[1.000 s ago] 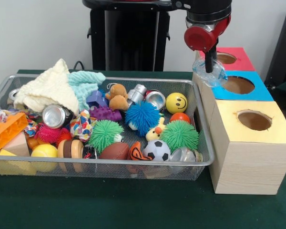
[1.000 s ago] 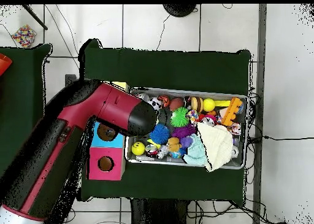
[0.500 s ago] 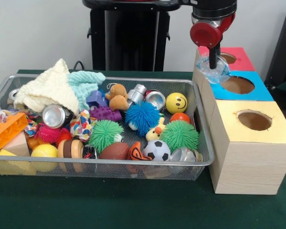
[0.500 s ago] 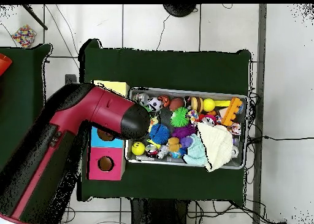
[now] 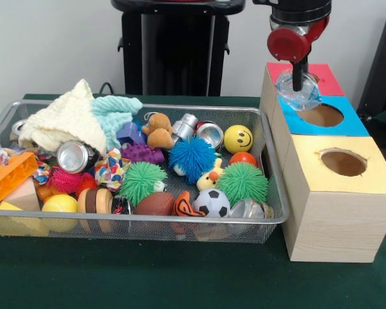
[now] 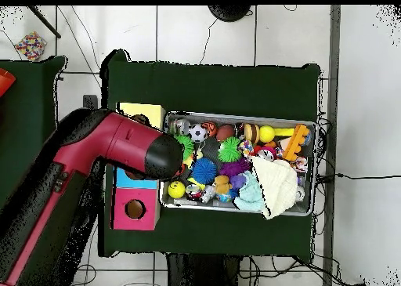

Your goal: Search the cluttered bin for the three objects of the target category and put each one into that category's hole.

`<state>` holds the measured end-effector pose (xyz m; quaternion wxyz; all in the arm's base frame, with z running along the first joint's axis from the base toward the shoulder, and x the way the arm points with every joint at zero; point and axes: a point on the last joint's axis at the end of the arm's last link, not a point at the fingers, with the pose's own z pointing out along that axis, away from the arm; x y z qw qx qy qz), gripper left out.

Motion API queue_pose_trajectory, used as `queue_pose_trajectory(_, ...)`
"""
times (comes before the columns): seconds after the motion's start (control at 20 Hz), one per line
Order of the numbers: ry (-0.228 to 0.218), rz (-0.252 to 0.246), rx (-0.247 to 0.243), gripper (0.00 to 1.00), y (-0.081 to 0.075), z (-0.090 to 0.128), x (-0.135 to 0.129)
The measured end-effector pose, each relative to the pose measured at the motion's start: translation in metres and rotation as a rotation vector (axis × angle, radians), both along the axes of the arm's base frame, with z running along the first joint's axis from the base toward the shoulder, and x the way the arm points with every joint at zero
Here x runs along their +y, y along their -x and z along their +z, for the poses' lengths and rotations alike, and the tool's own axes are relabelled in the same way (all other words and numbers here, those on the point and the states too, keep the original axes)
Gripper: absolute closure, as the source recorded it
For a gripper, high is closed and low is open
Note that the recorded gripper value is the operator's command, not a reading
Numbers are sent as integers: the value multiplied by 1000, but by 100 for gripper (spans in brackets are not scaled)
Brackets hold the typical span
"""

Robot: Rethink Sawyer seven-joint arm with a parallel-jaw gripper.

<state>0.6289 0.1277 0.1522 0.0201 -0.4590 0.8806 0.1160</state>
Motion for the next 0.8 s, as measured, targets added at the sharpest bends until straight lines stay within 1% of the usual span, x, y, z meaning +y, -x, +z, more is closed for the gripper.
queue_pose_trajectory(0.15,1,-24,4,100,0,1,1)
queue_pose_trajectory(0.35,1,-44,8,100,0,1,2)
queue_pose_trajectory(0.8,1,-58,11,100,5,2,2)
